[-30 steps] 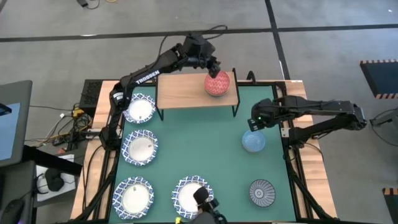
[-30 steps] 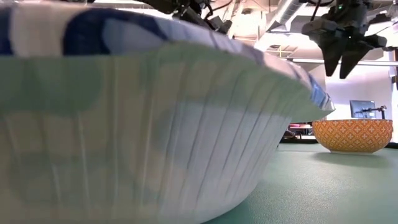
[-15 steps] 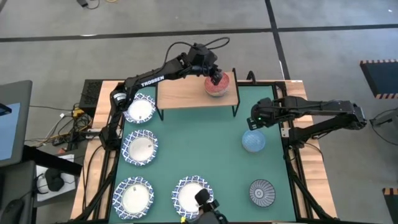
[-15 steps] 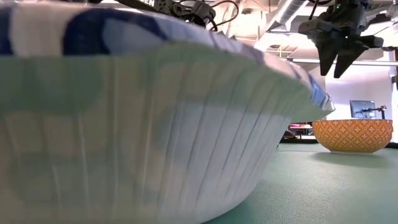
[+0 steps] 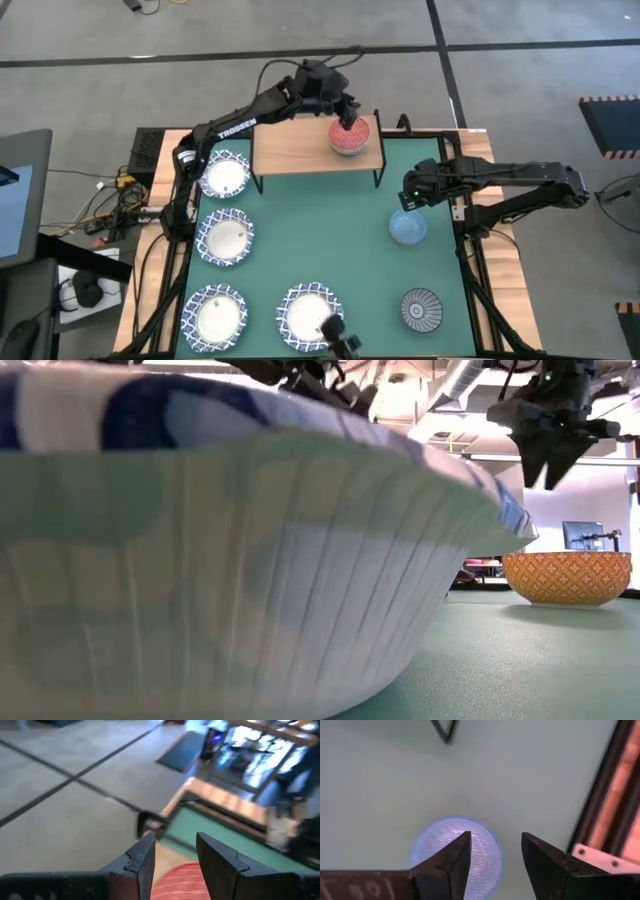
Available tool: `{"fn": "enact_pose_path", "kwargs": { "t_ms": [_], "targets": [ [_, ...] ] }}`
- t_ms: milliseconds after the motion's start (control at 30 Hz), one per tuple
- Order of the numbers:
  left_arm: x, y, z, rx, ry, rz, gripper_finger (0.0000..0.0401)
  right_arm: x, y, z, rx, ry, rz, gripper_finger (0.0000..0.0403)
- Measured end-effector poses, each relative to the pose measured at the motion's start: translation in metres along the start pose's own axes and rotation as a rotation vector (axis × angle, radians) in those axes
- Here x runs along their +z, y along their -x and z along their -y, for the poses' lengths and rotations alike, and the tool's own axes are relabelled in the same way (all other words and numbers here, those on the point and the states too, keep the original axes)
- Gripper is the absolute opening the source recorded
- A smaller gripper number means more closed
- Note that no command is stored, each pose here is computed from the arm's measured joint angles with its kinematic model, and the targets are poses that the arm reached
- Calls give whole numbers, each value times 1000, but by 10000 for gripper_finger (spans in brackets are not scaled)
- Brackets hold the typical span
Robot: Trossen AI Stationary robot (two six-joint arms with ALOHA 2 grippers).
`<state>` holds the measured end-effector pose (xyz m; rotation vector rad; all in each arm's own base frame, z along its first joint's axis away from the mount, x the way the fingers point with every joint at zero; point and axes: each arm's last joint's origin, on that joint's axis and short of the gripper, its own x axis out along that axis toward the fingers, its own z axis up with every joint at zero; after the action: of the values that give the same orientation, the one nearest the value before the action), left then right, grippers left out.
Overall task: Place and stack bowls onto a shelf
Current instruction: Stack the small blue bowl on the small red bowl on the shelf
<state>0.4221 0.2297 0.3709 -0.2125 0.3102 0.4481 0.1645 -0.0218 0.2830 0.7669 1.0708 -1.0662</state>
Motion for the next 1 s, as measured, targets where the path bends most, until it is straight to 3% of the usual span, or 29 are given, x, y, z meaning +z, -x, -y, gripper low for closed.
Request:
{"fn": "enact_pose_path", "kwargs": {
  "t_ms": [200,333,567,767,1000],
  "targets": [
    [-21,-15,51,-41,-160,-55,127,-11,-16,7,-17,-34,-25,198],
    [-39,-28,71,-59,-244,-95,127,-18,-23,5,-9,-26,-26,198],
    [-40,-26,76,-26,-254,-107,127,-29,-51,9,-30,-38,-100,198],
    [-13,-2,73,-21,-238,-36,127,-39,-75,7,33,-3,-143,198],
    [5,21,75,-25,-216,5,127,-47,-95,17,-22,35,-168,188]
  ]
}}
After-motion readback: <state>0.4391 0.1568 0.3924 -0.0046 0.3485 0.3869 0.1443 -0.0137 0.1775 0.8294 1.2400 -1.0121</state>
